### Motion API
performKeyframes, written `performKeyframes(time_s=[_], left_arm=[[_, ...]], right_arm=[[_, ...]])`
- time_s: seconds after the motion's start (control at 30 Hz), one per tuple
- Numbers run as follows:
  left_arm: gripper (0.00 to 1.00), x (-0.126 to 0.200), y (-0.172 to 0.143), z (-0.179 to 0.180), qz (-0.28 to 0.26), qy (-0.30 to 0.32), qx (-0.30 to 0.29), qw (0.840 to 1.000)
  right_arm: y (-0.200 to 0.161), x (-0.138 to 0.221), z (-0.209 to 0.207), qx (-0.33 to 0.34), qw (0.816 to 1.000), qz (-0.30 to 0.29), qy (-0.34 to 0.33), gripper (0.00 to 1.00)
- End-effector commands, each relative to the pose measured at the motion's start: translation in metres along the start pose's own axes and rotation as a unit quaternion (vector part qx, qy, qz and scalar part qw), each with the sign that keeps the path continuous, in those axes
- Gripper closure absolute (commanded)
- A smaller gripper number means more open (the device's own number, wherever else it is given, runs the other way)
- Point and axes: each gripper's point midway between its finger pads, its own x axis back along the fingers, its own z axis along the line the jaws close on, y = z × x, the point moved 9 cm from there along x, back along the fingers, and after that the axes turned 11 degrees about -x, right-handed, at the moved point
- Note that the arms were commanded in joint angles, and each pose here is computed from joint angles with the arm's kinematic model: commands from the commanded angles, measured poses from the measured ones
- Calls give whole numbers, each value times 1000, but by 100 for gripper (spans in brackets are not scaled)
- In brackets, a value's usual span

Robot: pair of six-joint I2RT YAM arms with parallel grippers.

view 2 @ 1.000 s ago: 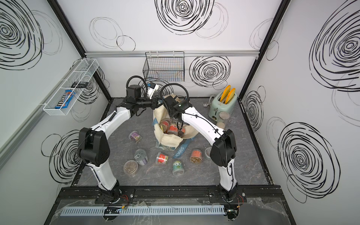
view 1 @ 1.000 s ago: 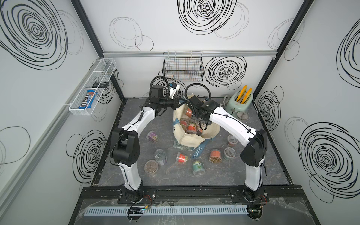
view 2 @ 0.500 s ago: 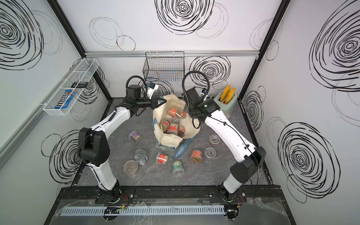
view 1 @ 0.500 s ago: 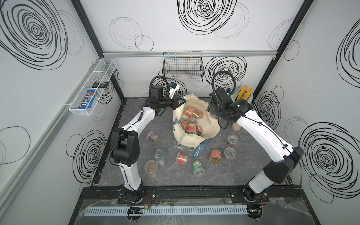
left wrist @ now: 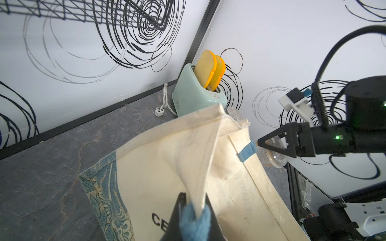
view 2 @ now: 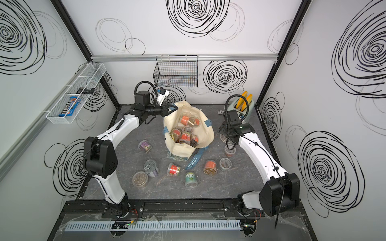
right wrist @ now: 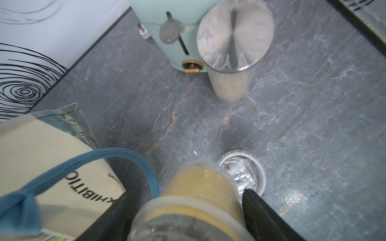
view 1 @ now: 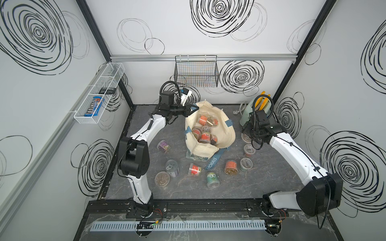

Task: Take out the seed jars from the canvas bag
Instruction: Place the seed jar at the center of the board.

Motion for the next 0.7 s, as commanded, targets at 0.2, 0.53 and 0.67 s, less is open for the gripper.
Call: performKeyframes(time_s=[0.2,0.53,0.67], left_arm=[[100,22,35,-18,-52,-18,-78,995],[100,26,36,-17,-52,-15,-76,996],[100,27,35,-15,-51,-14,-73,996]], right_arm=[[-10,-39,16,-14,997,54,48,19],[-30,-77,21,-6,994,108,23,19],[-40,-90,14,-7,993,121,5,18]])
